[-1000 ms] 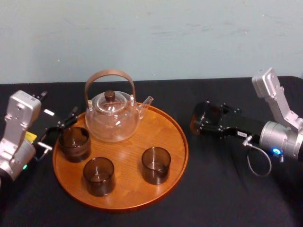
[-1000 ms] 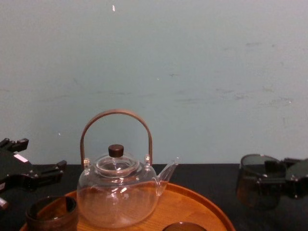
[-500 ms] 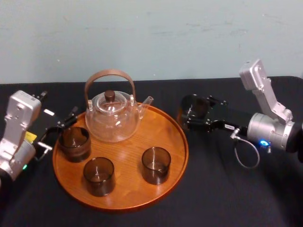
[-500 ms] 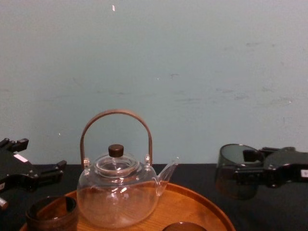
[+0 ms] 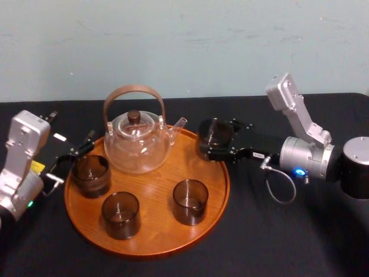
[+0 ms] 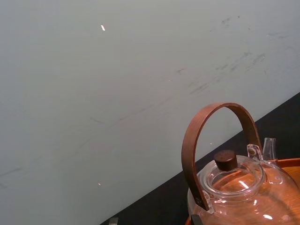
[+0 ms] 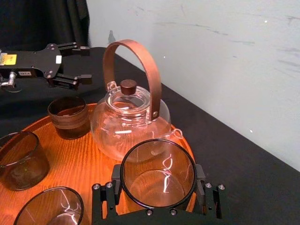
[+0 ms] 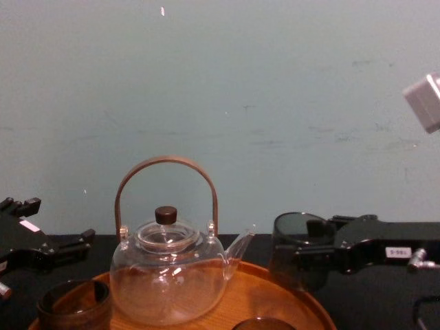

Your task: Pick up the glass from the table and place it on the tray.

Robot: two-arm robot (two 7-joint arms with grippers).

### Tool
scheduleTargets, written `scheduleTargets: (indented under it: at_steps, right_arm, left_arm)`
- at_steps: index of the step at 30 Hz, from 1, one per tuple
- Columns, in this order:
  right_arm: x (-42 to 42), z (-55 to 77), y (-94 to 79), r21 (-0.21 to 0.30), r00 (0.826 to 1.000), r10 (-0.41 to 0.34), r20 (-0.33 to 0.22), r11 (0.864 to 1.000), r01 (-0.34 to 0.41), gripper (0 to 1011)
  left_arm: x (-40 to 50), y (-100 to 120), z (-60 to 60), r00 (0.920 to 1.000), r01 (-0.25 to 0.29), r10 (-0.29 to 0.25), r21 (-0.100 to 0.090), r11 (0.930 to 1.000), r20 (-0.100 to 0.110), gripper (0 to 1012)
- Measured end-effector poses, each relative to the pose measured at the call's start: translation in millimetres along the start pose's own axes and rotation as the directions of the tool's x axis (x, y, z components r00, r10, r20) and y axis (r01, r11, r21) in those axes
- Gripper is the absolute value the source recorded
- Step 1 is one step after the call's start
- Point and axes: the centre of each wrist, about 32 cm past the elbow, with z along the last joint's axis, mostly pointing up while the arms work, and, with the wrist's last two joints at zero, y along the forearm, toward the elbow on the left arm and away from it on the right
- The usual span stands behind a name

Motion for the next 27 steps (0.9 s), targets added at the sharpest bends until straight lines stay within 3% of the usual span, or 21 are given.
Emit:
scheduleTargets:
  at_steps: [27]
  right_arm:
    - [-8.8, -11.1, 27.1, -0.019, 0.996, 0.09, -0.013, 0.996, -0.09, 904]
  left_arm:
    - [0.0, 0, 0.0, 1.0, 0.0, 0.0, 0.0, 1.0, 0.0, 1001]
